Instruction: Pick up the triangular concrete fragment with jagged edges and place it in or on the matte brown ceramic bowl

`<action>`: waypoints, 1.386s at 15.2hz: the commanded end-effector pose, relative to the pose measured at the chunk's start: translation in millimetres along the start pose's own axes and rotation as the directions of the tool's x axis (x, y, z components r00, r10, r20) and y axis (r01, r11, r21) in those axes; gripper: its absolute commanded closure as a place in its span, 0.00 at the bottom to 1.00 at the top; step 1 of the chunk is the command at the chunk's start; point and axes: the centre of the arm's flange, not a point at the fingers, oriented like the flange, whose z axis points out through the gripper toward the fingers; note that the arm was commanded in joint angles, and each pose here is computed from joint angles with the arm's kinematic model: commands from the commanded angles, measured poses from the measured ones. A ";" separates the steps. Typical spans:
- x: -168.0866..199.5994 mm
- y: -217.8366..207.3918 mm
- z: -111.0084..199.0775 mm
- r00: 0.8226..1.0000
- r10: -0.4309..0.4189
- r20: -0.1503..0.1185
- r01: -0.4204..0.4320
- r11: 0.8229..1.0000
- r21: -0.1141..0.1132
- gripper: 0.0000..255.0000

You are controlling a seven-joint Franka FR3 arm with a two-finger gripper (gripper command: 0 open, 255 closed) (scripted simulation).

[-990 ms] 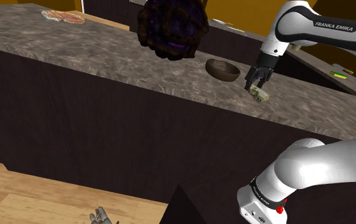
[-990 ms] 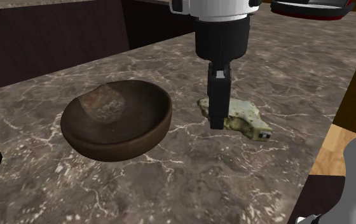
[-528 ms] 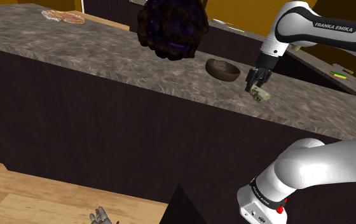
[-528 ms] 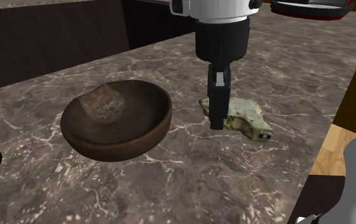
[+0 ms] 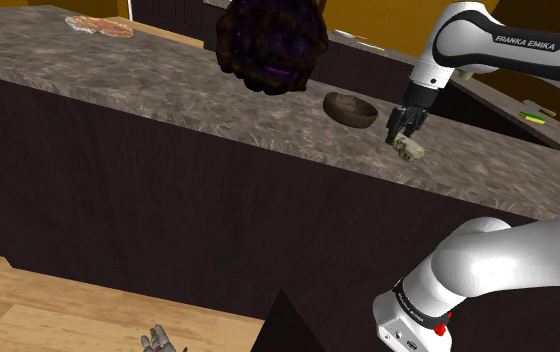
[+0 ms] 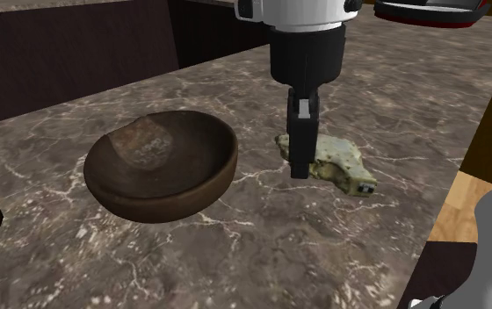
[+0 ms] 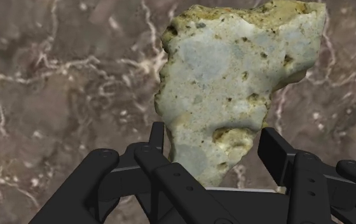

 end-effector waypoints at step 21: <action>-9.9 -2.4 -104.6 1.000 0.000 0.001 0.000 1.000 0.000 1.00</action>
